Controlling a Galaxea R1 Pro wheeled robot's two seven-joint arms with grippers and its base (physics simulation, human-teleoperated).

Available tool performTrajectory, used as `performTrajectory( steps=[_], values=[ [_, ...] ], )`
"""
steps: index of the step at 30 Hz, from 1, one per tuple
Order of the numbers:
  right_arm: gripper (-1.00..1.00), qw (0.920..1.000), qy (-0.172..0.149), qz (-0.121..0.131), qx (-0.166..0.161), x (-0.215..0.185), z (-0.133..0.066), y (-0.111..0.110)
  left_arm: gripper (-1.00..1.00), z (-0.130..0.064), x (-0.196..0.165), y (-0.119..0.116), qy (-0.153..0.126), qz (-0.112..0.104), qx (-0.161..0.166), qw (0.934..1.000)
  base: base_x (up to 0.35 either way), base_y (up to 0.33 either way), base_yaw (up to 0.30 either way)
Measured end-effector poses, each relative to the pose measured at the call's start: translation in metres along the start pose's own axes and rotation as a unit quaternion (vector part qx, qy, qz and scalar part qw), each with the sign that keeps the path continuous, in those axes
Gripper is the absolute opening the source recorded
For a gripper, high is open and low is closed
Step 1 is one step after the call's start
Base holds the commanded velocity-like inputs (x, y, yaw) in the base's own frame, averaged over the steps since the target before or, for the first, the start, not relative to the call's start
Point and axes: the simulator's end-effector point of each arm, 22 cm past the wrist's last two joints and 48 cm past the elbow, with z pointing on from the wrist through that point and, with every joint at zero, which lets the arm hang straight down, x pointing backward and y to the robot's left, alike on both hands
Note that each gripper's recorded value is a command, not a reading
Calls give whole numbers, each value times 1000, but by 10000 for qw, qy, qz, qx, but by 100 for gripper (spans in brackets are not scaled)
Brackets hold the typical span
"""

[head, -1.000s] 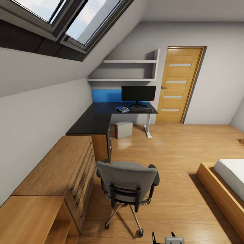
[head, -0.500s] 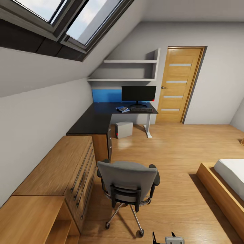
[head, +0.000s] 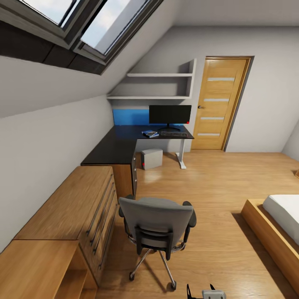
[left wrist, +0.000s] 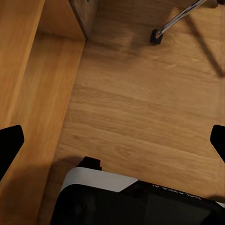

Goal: In the bedroom, organize the workspace by keeping the computer under the desk, ensuring the monitor is on the desk, placing the keyboard on the desk next to the monitor, placing the mouse on the desk next to the keyboard, moving the folder from the swivel chair onto the desk next to the mouse, stacking the notebook on top of the folder with the pen on top of the notebook, and positioning the swivel chair next to the desk.

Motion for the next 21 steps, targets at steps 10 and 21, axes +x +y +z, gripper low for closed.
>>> performTrajectory(
  steps=[10,21],
  values=[
    [100,10000,2,16,18,6,7,1,100,10,2,3,26,-27,-49,10000,0,0,0],
    [100,10000,-7,4,10,12,15,1,100,20,4,1,23,-25,-48,10000,0,0,0]
  ],
)
